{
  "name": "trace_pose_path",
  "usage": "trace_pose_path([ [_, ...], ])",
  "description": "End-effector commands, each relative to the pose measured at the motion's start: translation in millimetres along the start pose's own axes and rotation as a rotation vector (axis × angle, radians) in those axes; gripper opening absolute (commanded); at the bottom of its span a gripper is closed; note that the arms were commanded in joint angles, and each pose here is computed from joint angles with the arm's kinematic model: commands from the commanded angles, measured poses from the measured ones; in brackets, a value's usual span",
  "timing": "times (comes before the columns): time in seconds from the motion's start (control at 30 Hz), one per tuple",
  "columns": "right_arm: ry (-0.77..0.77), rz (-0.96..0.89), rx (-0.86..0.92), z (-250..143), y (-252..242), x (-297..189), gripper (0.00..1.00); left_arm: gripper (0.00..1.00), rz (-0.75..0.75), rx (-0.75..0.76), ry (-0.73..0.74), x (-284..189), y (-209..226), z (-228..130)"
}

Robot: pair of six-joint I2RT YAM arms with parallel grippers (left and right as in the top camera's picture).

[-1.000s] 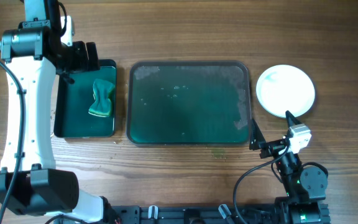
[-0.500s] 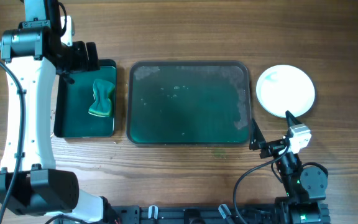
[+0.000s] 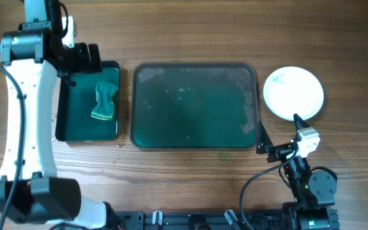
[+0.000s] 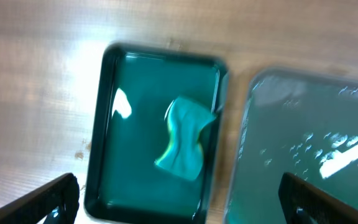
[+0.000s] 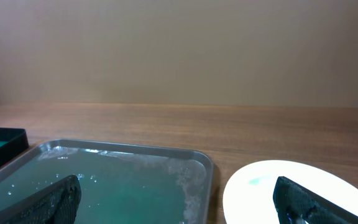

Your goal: Clean dirty plates on tray and stack at the side

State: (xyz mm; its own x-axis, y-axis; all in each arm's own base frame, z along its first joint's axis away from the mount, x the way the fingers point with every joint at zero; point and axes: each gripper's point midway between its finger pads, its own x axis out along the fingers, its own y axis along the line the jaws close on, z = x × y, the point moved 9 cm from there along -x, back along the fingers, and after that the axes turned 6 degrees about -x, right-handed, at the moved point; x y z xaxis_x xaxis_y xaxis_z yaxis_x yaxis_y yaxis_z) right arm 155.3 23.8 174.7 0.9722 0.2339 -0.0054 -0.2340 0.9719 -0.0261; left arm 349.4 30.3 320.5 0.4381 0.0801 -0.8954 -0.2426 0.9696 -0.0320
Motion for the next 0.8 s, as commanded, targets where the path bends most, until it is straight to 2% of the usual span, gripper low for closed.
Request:
trace_pose_path([
  [0.0,-0.016,-0.014,0.006,1.9,-0.7,-0.8,1.0,1.0,-0.172,0.02,-0.222,-41.0,-15.0,-0.7],
  [0.1,-0.016,-0.014,0.005,1.9,-0.7,-0.8,1.0,1.0,-0.244,-0.068,-0.385,-52.2,-17.7,-10.2],
  [0.27,-0.016,-0.014,0.006,1.9,-0.7,-0.8,1.0,1.0,-0.329,-0.144,-0.57,-47.8,-12.3,-55.0],
  [0.57,-0.016,-0.014,0.005,1.9,-0.7,-0.8,1.0,1.0,-0.395,-0.144,-0.756,2.7,5.4,-161.5],
  [0.77,-0.016,-0.014,0.005,1.9,-0.7,-0.8,1.0,1.0,-0.426,-0.138,-0.872,37.0,13.0,-209.5],
])
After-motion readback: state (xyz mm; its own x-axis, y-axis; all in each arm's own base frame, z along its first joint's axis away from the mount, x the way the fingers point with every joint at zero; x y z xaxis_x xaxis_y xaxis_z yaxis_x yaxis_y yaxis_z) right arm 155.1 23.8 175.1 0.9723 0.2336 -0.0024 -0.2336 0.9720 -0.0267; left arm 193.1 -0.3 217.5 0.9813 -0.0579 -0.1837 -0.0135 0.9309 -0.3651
